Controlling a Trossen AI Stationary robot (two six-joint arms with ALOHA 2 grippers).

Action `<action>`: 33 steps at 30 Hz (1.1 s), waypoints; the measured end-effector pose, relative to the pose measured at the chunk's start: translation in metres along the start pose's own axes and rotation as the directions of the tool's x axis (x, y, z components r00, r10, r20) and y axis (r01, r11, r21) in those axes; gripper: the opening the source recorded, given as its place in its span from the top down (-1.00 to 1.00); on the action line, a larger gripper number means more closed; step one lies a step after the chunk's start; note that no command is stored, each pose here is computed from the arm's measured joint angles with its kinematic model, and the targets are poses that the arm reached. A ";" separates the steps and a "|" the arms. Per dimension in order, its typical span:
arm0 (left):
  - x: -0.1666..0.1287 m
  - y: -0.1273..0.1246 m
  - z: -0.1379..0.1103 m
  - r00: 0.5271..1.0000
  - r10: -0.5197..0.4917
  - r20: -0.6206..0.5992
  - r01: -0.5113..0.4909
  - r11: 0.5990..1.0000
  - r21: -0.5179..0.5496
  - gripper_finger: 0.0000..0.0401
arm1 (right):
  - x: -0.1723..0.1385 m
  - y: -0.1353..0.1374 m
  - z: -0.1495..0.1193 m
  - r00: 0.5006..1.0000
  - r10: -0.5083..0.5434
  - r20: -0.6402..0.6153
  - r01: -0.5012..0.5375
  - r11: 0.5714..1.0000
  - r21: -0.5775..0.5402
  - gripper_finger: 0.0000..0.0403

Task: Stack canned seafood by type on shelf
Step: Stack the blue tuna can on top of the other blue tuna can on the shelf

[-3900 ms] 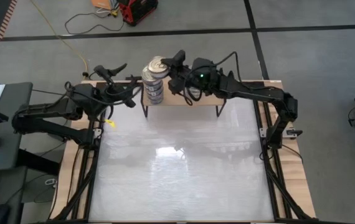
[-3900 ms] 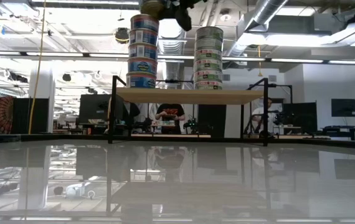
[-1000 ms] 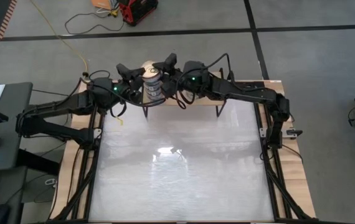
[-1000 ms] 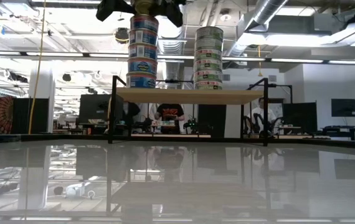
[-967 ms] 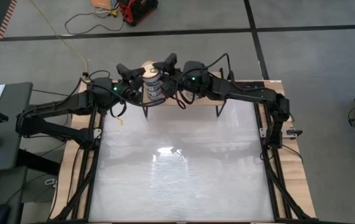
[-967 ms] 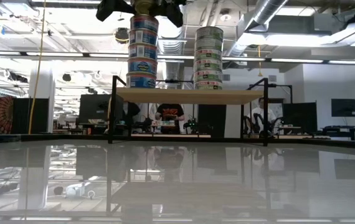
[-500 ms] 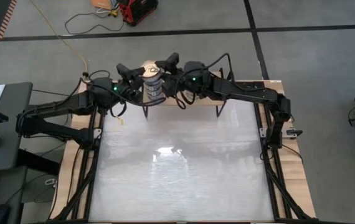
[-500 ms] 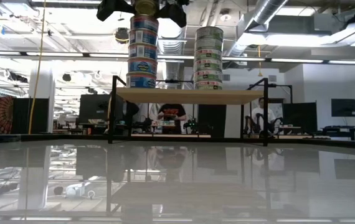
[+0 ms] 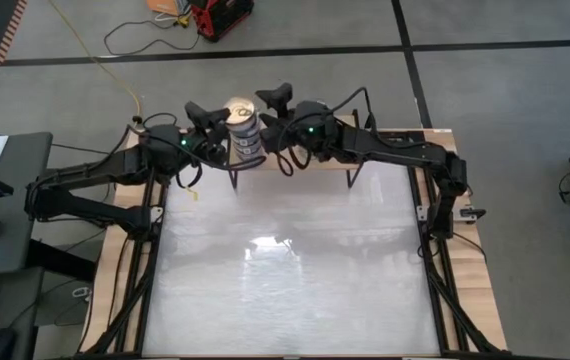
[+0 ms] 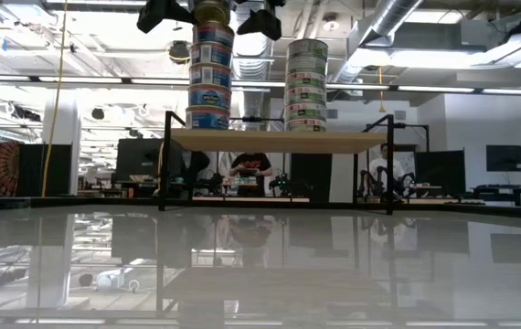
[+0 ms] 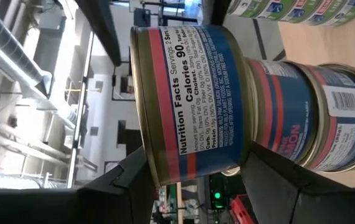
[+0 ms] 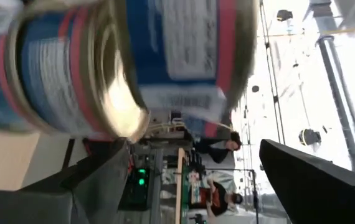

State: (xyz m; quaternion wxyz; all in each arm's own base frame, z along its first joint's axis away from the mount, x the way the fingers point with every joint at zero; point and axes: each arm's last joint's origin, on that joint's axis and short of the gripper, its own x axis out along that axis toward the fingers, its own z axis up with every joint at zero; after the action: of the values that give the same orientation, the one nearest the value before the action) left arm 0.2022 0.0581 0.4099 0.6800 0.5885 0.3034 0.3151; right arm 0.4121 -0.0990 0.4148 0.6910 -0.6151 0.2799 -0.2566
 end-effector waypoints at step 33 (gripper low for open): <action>0.000 0.000 0.000 1.000 -0.003 0.001 0.003 1.000 0.004 0.02 | -0.032 -0.015 0.020 0.942 0.026 0.335 -0.092 0.979 0.183 -0.86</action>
State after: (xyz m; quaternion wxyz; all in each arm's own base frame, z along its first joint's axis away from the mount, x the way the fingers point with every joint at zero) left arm 0.2022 0.0581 0.4097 0.6796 0.5893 0.3046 0.3131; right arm 0.4030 -0.0644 0.4337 0.7926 -0.5697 0.1519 -0.1553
